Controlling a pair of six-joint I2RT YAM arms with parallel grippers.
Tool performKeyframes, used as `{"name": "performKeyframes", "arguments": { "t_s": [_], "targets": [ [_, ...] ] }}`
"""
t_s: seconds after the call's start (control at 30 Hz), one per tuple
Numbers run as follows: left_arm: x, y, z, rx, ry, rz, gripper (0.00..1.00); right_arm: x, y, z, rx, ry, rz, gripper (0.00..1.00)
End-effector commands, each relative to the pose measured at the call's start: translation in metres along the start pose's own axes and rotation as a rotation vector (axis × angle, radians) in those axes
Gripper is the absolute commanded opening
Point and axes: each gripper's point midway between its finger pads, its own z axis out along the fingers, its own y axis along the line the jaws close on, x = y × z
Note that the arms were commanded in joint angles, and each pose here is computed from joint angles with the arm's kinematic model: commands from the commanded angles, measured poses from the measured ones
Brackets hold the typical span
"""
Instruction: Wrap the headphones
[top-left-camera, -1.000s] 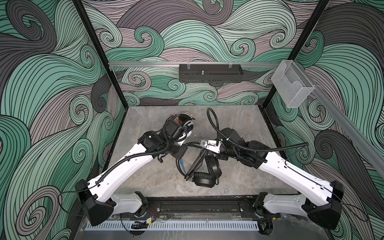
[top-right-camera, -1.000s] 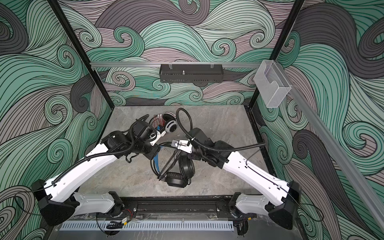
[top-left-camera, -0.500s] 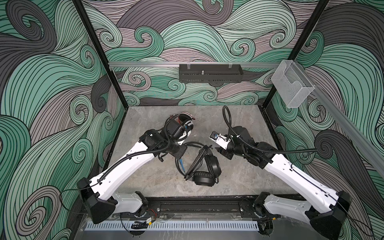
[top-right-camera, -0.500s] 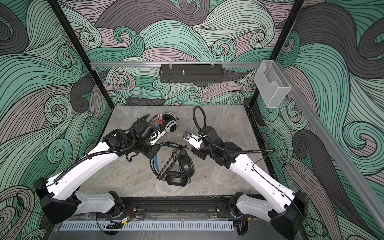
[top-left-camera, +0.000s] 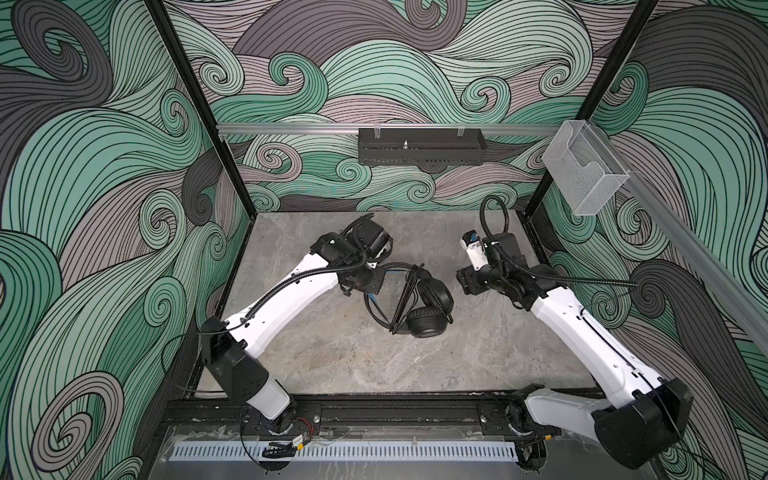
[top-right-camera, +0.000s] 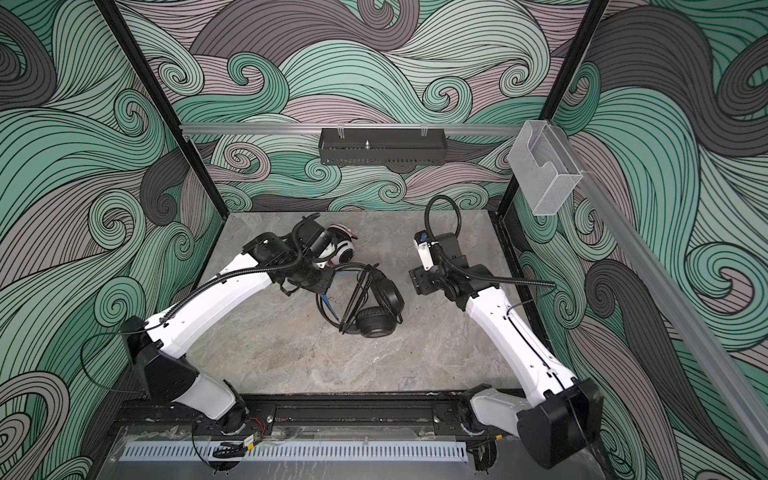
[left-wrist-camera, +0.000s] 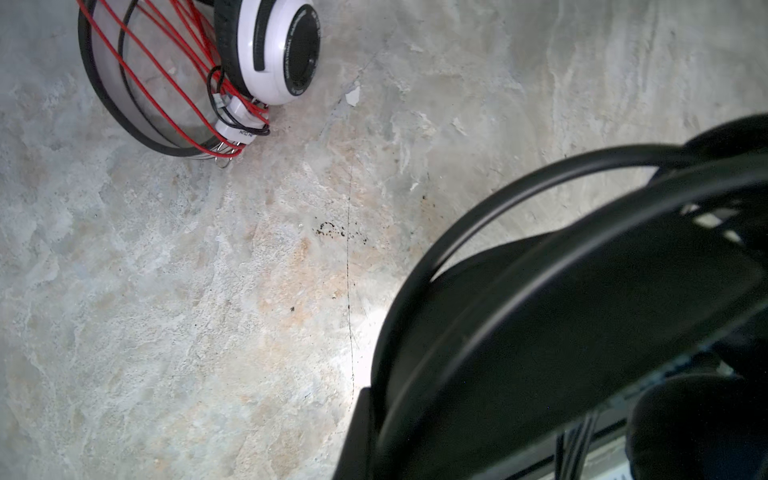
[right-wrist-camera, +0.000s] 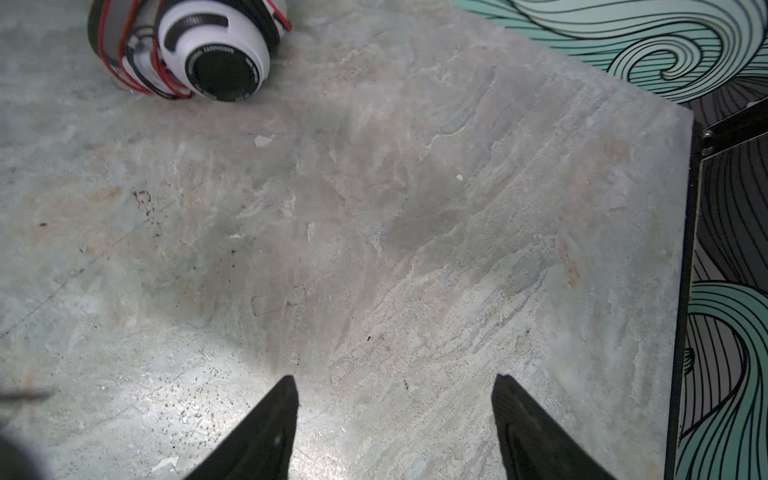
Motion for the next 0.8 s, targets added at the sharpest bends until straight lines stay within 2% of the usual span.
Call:
{"name": "performKeyframes", "arguments": {
  "t_s": [0.0, 0.13, 0.23, 0.47, 0.67, 0.77],
  "targets": [
    [-0.045, -0.006, -0.001, 0.024, -0.101, -0.160, 0.00, -0.003, -0.011, -0.029, 0.056, -0.057, 0.050, 0.84],
    [-0.081, -0.011, 0.023, 0.009, -0.123, -0.224, 0.00, 0.018, -0.016, -0.041, 0.093, -0.049, 0.038, 0.90],
    [-0.109, -0.021, 0.043, 0.026, -0.147, -0.269, 0.00, 0.024, -0.019, -0.052, 0.109, -0.066, 0.030, 0.98],
    [-0.159, -0.044, 0.098, 0.050, -0.154, -0.359, 0.00, 0.022, -0.017, -0.056, 0.125, -0.075, -0.005, 0.99],
    [-0.167, -0.048, 0.152, 0.058, -0.122, -0.375, 0.00, 0.032, 0.006, -0.051, 0.016, -0.082, 0.021, 0.99],
    [-0.163, -0.049, 0.166, 0.044, -0.107, -0.358, 0.00, 0.037, 0.003, -0.053, 0.039, -0.096, 0.022, 0.99]
  ]
}}
